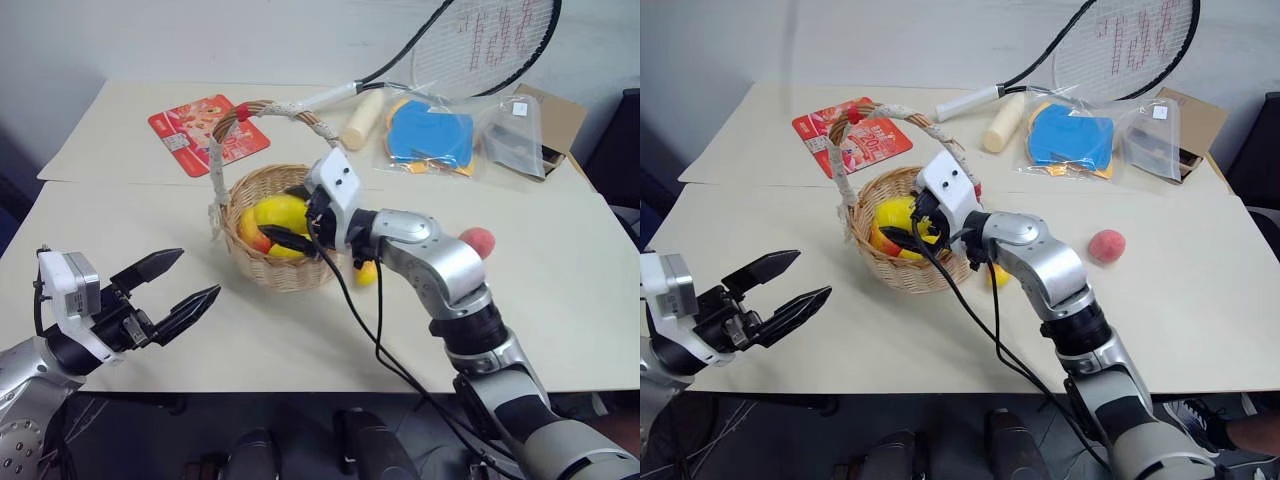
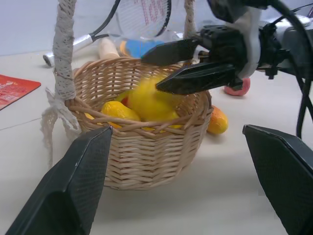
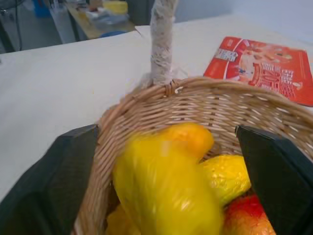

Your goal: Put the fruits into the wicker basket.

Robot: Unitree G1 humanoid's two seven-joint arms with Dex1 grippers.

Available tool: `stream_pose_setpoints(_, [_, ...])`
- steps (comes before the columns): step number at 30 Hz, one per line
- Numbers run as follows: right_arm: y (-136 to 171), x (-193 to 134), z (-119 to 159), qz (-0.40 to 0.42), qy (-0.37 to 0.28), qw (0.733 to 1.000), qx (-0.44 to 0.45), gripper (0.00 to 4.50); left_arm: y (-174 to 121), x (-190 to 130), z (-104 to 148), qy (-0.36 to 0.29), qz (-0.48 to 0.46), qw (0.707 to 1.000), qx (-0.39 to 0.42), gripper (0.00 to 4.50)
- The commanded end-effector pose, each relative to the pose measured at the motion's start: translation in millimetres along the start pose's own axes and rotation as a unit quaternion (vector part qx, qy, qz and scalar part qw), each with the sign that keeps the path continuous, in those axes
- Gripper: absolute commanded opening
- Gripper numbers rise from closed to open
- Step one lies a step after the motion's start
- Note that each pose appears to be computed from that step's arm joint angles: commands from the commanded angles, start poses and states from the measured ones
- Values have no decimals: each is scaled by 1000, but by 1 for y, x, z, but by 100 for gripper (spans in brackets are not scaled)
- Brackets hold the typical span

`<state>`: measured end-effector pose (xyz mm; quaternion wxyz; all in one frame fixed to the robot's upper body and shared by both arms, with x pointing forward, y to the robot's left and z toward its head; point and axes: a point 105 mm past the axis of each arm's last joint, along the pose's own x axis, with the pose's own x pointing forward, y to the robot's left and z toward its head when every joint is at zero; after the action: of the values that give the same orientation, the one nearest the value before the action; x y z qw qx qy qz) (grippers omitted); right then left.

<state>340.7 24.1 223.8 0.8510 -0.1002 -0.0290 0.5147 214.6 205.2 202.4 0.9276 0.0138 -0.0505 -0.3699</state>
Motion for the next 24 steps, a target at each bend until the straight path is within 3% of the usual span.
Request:
stream_pose_setpoints(1, [15,-5,26,48,-50,997,-45,447,-6,0,10,-14,-6,1000,20,450])
stream_pose_setpoints(5, [32,-30,32,115,-98,986,-69,447,-6,1,9,-11,-13,1000,23,450])
stream_pose_setpoints(9, [34,-81,13,146,-103,982,-57,447,-7,5,9,-7,-34,999,28,450])
stream_pose_setpoints(15, [-11,-163,-54,-21,-29,999,-25,447,-10,10,-1,38,-94,993,55,450])
stream_pose_setpoints(18, [-14,-200,-88,-75,19,996,-32,447,-6,16,-5,58,-104,988,99,450])
stream_pose_setpoints(22, [-12,-252,-129,-180,71,981,-4,447,-11,28,-4,44,-127,986,100,450])
stream_pose_setpoints(24, [-7,-257,-134,-192,75,978,10,447,-15,33,-5,41,-142,985,92,450])
